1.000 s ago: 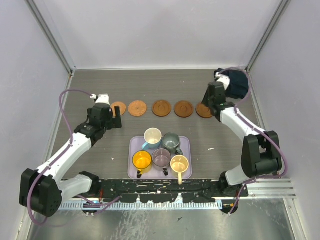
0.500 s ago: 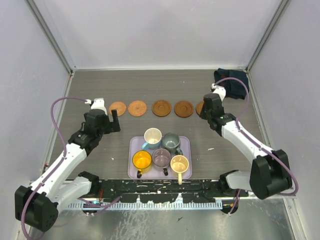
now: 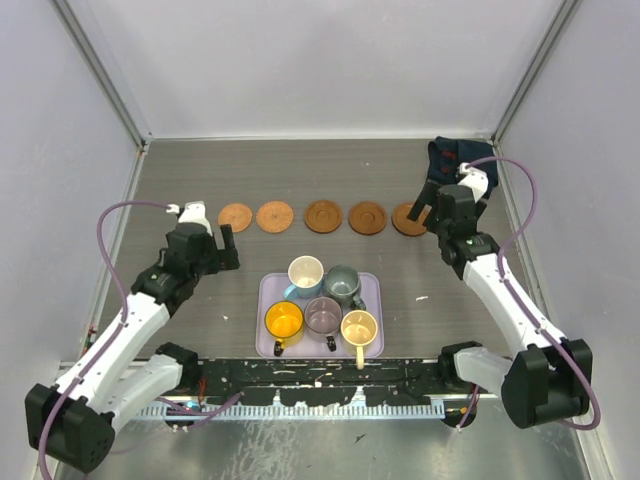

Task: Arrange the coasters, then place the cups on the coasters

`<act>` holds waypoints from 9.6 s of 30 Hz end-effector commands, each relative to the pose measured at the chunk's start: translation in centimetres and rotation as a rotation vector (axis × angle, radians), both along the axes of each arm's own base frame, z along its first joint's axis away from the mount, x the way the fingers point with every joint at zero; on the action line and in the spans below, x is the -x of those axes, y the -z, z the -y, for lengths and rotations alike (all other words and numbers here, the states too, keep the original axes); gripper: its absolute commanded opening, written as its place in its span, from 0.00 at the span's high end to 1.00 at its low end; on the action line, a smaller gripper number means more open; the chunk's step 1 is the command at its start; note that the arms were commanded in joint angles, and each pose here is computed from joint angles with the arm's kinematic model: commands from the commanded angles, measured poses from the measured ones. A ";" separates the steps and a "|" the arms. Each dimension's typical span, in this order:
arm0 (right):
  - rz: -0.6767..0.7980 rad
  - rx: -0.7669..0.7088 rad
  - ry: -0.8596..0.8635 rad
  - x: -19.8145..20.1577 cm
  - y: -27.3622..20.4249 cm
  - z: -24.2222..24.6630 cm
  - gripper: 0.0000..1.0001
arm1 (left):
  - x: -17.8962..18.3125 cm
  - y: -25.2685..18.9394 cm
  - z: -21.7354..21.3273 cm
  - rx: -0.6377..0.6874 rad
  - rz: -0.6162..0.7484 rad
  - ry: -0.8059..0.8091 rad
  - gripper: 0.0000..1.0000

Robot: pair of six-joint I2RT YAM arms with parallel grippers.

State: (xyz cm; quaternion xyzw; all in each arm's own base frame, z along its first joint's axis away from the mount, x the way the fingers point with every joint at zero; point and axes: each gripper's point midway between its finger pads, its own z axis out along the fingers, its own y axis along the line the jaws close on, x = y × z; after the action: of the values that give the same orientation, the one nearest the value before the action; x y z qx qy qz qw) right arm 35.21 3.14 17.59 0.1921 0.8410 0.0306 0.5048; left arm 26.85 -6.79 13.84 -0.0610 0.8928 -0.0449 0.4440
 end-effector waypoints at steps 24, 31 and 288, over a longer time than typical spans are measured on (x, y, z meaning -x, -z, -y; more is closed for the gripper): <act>-0.076 -0.023 -0.291 8.5 -1.0 -7.4 0.27 | 2.5 -1.7 1.3 0.164 0.084 0.040 0.02; -0.257 -0.067 -0.508 11.6 0.8 -11.7 0.34 | 1.9 -1.5 1.9 0.173 0.063 0.058 0.02; 0.009 0.141 -0.231 1.5 -0.2 -3.5 0.52 | -1.6 0.7 2.8 0.147 0.063 0.054 0.02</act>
State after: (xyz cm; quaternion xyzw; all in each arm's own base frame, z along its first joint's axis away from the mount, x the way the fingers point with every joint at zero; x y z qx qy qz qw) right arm 35.85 4.35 16.13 0.0658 0.8565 0.0232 0.5115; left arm 27.90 -9.60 11.93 -0.0646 0.8864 -0.1161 0.4435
